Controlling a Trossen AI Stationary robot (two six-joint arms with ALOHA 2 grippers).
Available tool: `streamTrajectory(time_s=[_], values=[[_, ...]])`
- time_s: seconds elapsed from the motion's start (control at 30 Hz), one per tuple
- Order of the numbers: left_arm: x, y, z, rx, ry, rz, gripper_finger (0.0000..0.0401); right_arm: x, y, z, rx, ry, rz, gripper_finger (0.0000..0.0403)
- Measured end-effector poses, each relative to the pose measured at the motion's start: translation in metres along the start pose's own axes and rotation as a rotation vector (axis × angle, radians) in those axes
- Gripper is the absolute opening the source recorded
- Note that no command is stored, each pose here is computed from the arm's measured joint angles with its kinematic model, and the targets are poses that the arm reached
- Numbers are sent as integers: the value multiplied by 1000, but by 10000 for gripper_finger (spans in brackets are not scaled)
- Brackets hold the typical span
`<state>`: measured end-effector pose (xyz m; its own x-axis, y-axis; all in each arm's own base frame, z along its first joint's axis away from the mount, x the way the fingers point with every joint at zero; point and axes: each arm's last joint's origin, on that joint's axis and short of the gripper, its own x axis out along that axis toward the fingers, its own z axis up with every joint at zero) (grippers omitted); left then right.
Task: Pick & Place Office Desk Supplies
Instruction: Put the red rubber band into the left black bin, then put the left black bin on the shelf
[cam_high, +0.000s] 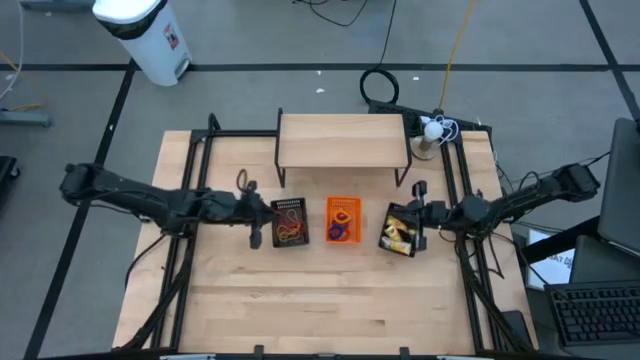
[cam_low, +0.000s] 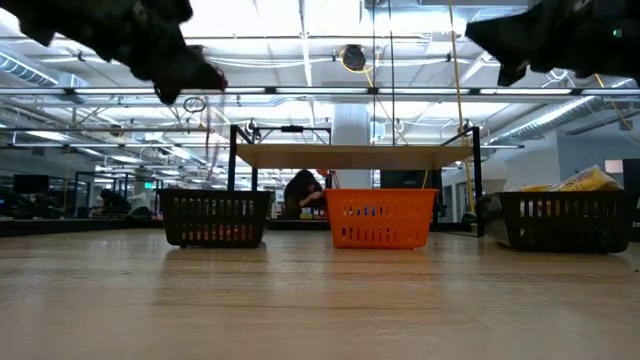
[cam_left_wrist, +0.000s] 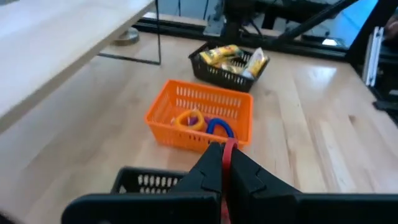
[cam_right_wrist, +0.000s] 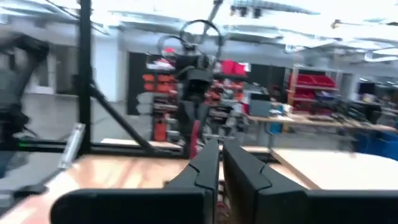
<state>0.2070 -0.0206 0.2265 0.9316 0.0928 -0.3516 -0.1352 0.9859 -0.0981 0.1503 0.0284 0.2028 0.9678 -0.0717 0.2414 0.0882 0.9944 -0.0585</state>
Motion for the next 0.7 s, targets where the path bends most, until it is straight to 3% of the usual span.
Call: streamTrajectory(time_s=[0.27, 0.43, 0.57, 0.7], values=[[32, 12, -24, -6, 174, 23, 0, -1, 1, -8, -18, 67, 11, 8], [41, 14, -38, -34, 277, 30, 12, -1, 4, -9, -26, 68, 115, 1], [43, 12, -41, -35, 298, -8, 57, -1, 5, -8, -23, 60, 162, 2], [42, 10, -42, -1, 311, -21, 132, -1, 2, -9, 0, 77, 39, 1]])
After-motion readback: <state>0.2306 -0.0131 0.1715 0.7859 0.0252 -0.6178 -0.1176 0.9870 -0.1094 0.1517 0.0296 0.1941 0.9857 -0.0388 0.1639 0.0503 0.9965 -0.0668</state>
